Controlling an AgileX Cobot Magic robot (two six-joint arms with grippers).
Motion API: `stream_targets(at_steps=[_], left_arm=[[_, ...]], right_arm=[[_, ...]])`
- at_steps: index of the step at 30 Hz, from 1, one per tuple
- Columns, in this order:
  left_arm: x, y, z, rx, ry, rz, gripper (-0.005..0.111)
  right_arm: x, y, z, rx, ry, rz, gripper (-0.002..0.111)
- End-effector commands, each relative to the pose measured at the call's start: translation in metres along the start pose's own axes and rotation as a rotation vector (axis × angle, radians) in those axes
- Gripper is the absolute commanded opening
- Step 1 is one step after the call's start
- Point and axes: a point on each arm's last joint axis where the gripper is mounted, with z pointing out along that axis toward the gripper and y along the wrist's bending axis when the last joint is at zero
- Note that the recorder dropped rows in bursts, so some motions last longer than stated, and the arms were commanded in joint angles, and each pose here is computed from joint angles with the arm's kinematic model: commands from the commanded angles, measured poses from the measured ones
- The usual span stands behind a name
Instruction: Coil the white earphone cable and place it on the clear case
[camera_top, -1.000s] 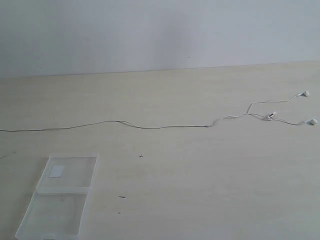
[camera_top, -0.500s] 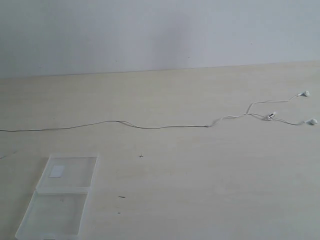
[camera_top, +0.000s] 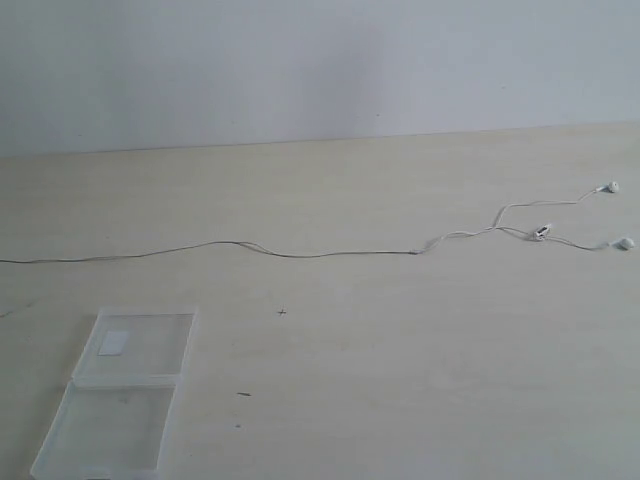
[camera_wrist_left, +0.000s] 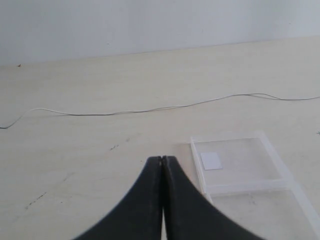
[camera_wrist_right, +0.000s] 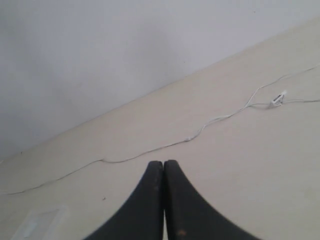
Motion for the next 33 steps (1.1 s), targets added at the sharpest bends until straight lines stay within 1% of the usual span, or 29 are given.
stream_targets(at_steps=[1,3,5,6,8,11,13,16,18,22,25,29,33], left_arm=[[0.0,0.0,0.0,0.003,-0.014,-0.013,0.0],[0.0,0.0,0.0,0.003,-0.014,-0.013,0.0],[0.0,0.0,0.0,0.003,-0.014,-0.013,0.0],[0.0,0.0,0.0,0.003,-0.014,-0.013,0.0],[0.0,0.0,0.0,0.003,-0.014,-0.013,0.0],[0.0,0.0,0.0,0.003,-0.014,-0.013,0.0],[0.0,0.0,0.0,0.003,-0.014,-0.013,0.0],[0.0,0.0,0.0,0.003,-0.014,-0.013,0.0],[0.0,0.0,0.0,0.003,-0.014,-0.013,0.0],[0.0,0.0,0.0,0.003,-0.014,-0.013,0.0],[0.0,0.0,0.0,0.003,-0.014,-0.013,0.0],[0.0,0.0,0.0,0.003,-0.014,-0.013,0.0],[0.0,0.0,0.0,0.003,-0.014,-0.013,0.0]], right_arm=[[-0.026,-0.001,-0.004,-0.002,-0.307,0.02,0.0],[-0.037,-0.001,-0.009,-0.006,-0.438,0.047,0.0],[-0.048,0.003,-0.014,-0.013,-0.511,0.017,0.0],[-0.058,0.009,-0.018,-0.023,-0.532,-0.02,0.0],[-0.077,0.025,-0.026,-0.031,-0.519,-0.155,0.0],[-0.106,0.046,-0.029,-0.019,-0.423,-0.336,0.0],[-0.127,0.059,-0.024,-0.011,-0.329,-0.422,0.0],[-0.148,0.071,-0.006,0.007,-0.159,-0.504,0.0],[-0.159,0.075,0.005,0.011,-0.119,-0.503,0.0],[-0.176,0.081,0.021,0.008,-0.107,-0.473,0.0],[-0.179,0.083,0.027,0.007,-0.104,-0.453,0.0],[-0.184,0.083,0.029,0.013,-0.16,-0.449,0.0],[-0.186,0.083,0.028,0.014,-0.175,-0.449,0.0]])
